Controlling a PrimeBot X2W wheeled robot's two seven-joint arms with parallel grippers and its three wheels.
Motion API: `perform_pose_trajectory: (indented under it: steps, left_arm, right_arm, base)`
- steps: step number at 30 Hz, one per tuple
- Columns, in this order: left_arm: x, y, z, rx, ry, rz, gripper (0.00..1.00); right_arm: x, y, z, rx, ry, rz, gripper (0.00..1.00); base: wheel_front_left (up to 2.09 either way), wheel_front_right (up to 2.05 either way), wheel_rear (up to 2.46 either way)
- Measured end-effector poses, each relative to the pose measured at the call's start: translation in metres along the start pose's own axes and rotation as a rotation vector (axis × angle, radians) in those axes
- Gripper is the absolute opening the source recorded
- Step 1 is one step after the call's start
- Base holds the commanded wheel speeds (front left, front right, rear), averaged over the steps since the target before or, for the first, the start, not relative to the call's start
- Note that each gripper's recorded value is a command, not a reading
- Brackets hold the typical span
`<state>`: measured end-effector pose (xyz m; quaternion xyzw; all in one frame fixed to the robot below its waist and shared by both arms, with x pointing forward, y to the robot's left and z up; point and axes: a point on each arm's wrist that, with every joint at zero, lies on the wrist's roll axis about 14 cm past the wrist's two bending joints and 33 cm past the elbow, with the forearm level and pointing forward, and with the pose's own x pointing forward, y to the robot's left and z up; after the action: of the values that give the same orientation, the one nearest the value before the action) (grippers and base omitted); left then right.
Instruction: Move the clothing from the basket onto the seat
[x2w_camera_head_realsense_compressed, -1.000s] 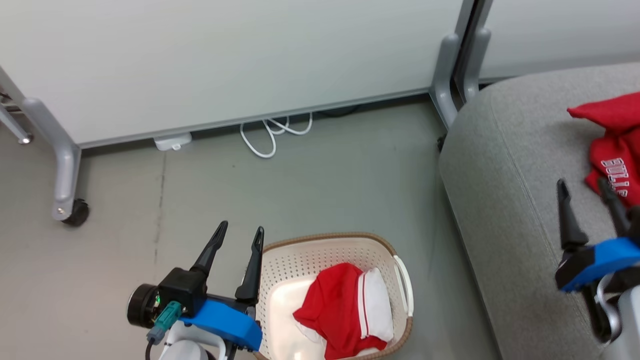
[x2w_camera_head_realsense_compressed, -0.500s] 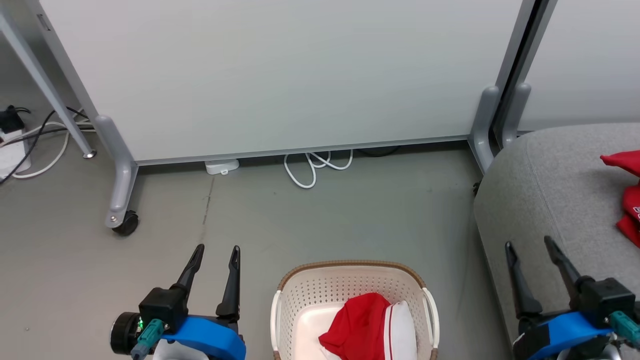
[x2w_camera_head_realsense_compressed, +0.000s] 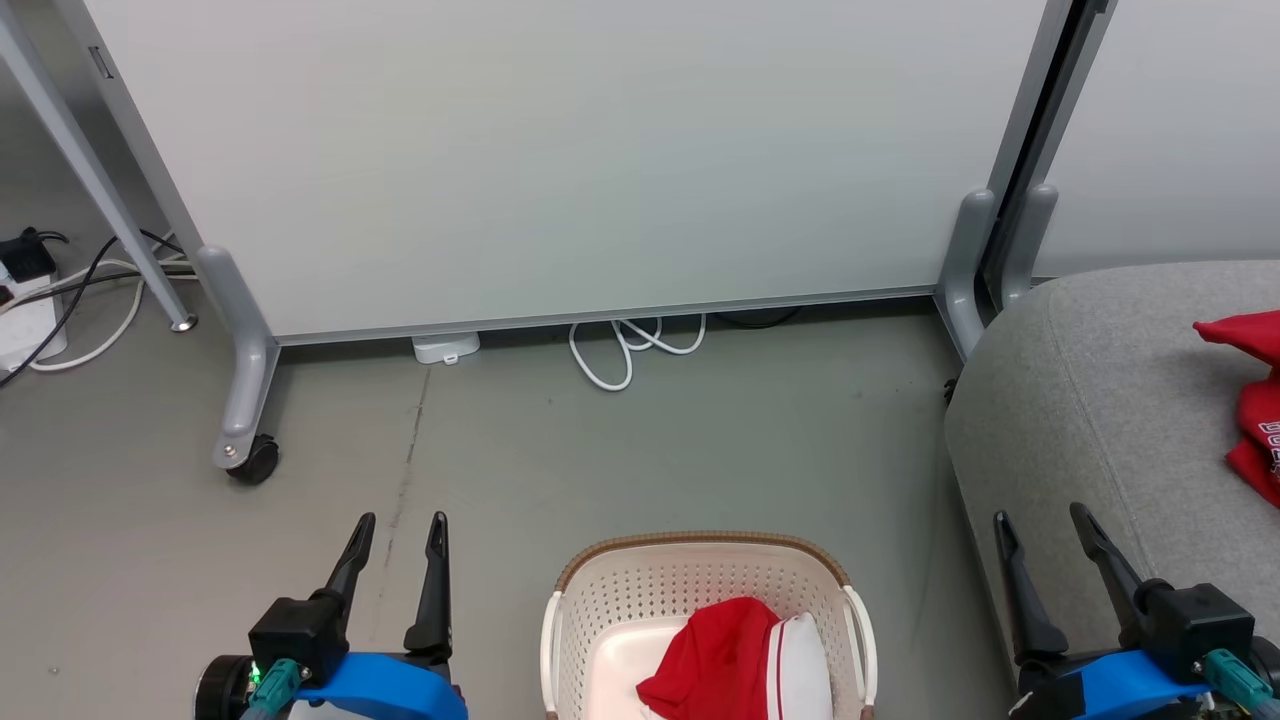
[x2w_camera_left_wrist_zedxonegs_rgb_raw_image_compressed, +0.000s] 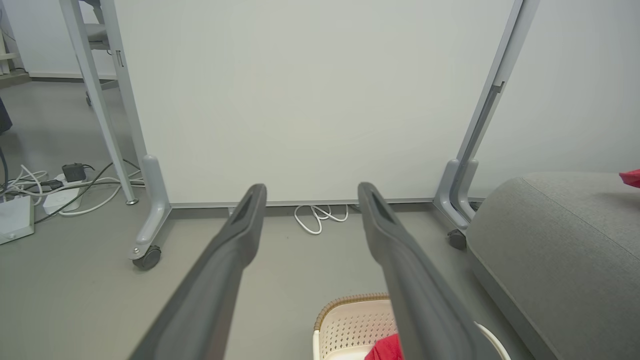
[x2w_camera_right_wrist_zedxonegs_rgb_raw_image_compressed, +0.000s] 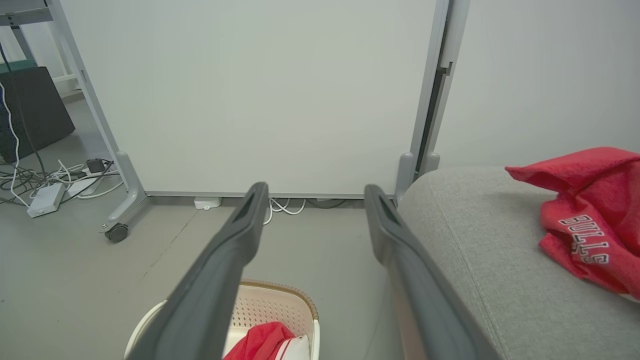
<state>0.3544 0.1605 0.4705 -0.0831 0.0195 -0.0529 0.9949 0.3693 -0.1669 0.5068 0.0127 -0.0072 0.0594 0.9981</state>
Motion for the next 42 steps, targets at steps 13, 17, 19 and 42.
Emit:
perform_pose_trajectory:
  steps: [13,17,19,42]
  left_arm:
    - [0.0,-0.002,-0.003,0.001,0.009,-0.002,1.0]
    - [0.0,-0.003,-0.004,0.0,0.01,-0.005,1.0]
    - [0.001,-0.003,-0.004,0.0,0.012,-0.006,1.0]
    - [0.056,-0.026,-0.047,-0.006,0.136,-0.097,1.0]
  right_arm:
    - [-0.002,-0.001,-0.004,0.003,0.013,-0.009,1.0]
    - [-0.002,0.0,-0.006,0.005,0.018,-0.008,1.0]
    - [-0.003,0.0,-0.007,0.007,0.021,-0.008,1.0]
    - [0.059,-0.001,-0.008,-0.013,0.009,0.026,1.0]
  base:
    - [0.0,0.0,0.0]
    - [0.0,0.0,0.0]
    - [0.0,0.0,0.0]
    - [0.0,0.0,0.0]
